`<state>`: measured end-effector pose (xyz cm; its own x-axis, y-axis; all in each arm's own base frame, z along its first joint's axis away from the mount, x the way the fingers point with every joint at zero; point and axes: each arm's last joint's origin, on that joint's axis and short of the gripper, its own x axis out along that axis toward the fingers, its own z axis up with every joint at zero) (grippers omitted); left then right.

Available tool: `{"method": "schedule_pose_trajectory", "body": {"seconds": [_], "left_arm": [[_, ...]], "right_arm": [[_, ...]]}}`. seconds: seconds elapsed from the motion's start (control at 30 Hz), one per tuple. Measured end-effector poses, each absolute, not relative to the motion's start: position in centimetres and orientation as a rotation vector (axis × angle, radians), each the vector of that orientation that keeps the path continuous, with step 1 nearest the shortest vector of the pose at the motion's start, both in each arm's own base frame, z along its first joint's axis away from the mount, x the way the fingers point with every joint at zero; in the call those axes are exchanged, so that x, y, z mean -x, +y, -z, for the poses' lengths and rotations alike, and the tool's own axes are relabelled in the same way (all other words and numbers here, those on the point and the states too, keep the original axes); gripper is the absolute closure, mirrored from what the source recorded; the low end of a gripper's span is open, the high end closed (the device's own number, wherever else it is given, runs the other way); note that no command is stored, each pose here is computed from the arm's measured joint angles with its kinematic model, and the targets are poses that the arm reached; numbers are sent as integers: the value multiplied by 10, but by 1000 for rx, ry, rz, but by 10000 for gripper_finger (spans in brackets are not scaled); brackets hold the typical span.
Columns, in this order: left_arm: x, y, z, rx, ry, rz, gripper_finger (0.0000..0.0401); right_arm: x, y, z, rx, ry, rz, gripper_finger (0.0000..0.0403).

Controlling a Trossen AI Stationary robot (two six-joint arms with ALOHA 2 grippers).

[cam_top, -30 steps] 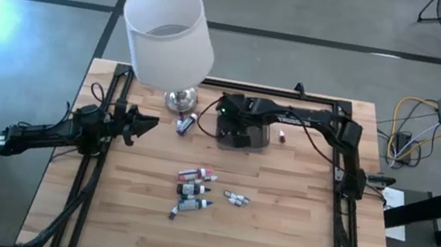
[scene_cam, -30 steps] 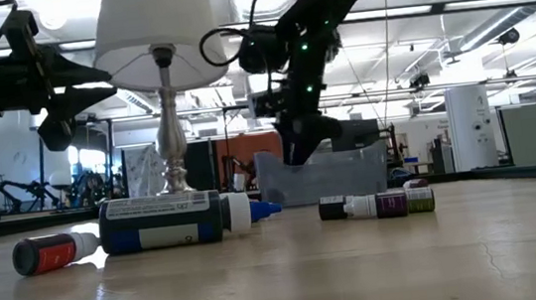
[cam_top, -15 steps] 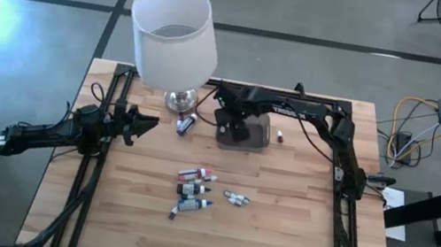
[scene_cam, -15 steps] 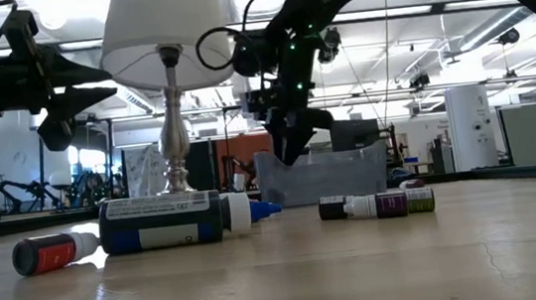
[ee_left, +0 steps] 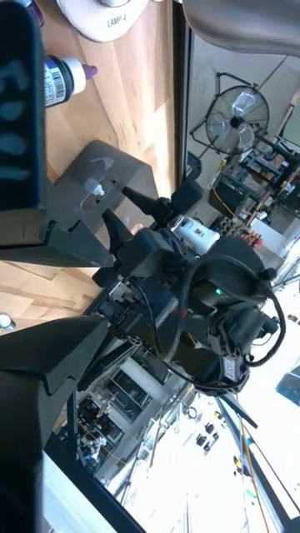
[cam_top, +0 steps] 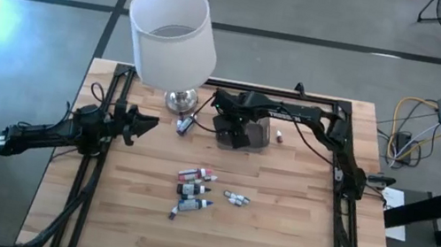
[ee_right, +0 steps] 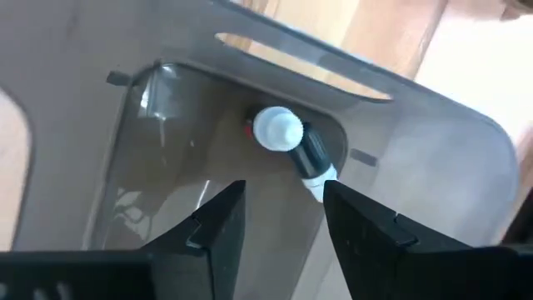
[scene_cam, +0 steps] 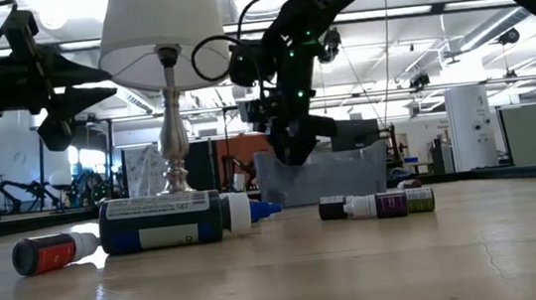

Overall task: Pick & Place food coloring
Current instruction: Adjust the bin on the table

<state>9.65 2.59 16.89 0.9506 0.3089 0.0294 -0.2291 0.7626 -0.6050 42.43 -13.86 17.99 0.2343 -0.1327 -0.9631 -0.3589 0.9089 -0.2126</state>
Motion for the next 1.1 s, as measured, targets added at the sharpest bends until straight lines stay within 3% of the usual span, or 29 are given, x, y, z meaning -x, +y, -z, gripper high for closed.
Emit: {"method": "schedule_pose_trajectory", "body": {"seconds": [0.8, 1.1], "left_arm": [[-96, 26, -169, 640, -130, -294, 316], [-96, 26, -169, 640, -130, -293, 316]], "right_arm": [[-421, -176, -172, 343, 1276, -169, 243], [-415, -174, -163, 305, 1410, -67, 245]]}}
